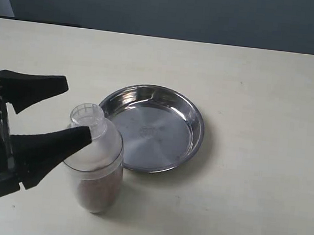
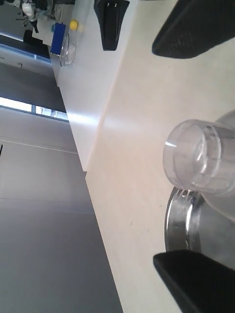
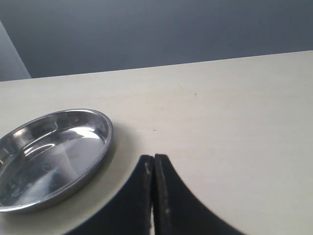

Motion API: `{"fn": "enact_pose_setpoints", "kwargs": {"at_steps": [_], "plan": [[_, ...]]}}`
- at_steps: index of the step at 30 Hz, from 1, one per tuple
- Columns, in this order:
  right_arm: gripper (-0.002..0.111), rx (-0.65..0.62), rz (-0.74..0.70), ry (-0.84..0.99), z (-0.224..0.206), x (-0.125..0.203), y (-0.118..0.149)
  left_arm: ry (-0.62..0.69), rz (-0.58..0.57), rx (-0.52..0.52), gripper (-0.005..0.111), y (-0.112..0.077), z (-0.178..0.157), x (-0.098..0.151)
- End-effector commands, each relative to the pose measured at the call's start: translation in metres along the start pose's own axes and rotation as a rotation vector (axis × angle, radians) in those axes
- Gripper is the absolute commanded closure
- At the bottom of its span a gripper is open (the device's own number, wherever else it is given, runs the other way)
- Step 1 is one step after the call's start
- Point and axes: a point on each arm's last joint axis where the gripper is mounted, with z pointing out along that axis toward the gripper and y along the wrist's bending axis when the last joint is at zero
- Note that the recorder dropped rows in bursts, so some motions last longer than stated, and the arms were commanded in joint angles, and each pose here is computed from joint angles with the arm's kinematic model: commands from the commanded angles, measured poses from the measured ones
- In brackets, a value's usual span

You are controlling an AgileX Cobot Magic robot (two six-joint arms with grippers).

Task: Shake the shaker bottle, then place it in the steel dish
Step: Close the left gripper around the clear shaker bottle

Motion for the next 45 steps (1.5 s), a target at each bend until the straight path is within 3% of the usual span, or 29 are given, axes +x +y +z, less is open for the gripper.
{"fn": "enact_pose_setpoints", "kwargs": {"at_steps": [1, 15, 19, 38, 45], "plan": [[0.109, -0.002, -0.003, -0.012, 0.000, -0.001, 0.000, 0.006, 0.023, 0.019, 0.001, 0.004, 0.008, 0.006], [0.109, -0.002, -0.003, -0.012, 0.000, -0.001, 0.000, 0.096, 0.135, 0.037, 0.002, 0.009, 0.030, 0.038], [0.109, -0.002, -0.003, -0.012, 0.000, -0.001, 0.000, 0.118, 0.103, 0.000, 0.002, 0.016, 0.032, 0.045], [0.109, -0.002, -0.003, -0.012, 0.000, -0.001, 0.000, 0.325, -0.074, 0.046, 0.002, 0.025, 0.037, 0.095], [0.109, -0.002, -0.003, -0.012, 0.000, -0.001, 0.000, 0.337, -0.085, 0.050, 0.002, 0.026, 0.038, 0.098]]}}
